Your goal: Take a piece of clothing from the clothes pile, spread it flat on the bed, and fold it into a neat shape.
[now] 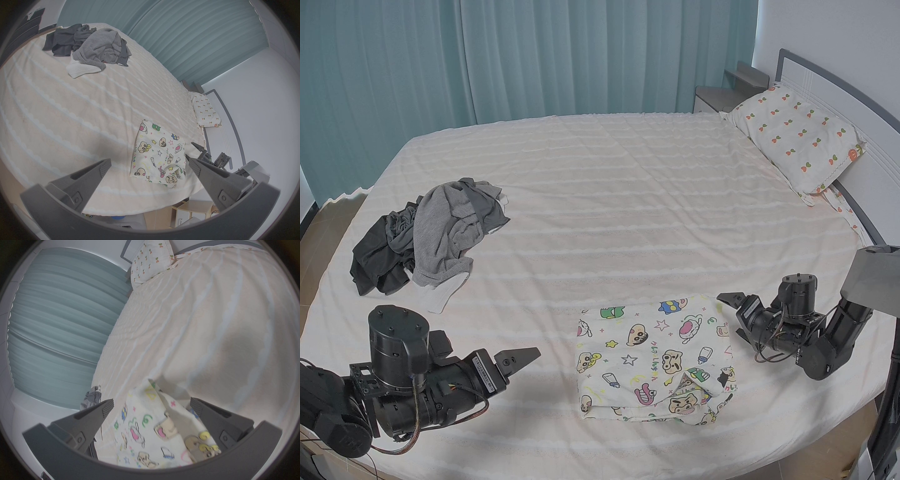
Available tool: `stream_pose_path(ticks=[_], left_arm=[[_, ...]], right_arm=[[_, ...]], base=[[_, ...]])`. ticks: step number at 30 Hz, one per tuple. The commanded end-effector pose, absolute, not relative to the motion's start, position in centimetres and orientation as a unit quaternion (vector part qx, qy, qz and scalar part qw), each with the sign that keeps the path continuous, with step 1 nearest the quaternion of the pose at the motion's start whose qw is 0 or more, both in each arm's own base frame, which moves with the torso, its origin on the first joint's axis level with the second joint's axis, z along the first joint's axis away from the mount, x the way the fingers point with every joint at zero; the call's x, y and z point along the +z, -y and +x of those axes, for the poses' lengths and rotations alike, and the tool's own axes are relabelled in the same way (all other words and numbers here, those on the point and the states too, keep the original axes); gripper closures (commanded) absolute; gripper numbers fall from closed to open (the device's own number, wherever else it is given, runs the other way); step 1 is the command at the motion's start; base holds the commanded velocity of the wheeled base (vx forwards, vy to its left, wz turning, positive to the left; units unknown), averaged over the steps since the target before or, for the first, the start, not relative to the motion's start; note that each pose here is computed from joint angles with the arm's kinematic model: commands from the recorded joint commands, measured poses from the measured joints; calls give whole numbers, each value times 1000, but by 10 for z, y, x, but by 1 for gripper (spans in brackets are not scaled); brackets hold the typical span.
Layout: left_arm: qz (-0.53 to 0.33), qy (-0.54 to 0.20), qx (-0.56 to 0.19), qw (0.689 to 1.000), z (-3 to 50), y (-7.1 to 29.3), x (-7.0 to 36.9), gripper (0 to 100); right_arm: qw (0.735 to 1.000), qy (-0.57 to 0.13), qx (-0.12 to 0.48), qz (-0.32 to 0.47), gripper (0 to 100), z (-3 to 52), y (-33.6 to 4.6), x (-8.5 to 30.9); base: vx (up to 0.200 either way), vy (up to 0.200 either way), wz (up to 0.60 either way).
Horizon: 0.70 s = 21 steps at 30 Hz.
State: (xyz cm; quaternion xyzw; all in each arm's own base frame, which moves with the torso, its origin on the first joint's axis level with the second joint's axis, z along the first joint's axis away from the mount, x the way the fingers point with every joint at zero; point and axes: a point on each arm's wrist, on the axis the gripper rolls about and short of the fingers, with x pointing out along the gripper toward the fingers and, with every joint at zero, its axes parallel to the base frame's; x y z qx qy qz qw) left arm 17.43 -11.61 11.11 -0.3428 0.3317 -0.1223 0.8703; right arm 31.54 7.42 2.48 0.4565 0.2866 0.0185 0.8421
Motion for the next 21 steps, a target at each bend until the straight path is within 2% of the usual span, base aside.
stream_pose_path(ticks=[1, 8, 16, 21], left_arm=[[-343, -334, -122, 869, 174, 116, 111, 0], [-343, -334, -123, 869, 174, 116, 111, 0], [-343, -333, -123, 869, 174, 116, 111, 0], [-343, -333, -123, 869, 174, 116, 111, 0]], right_arm=[[830, -335, 69, 441, 0, 252, -71, 43], [823, -370, 108, 418, 0, 230, -83, 26], [816, -402, 116, 399, 0, 229, -103, 1], [820, -397, 119, 395, 0, 230, -108, -5]], base=[[0, 0, 0], [0, 0, 0], [0, 0, 0], [0, 0, 0]])
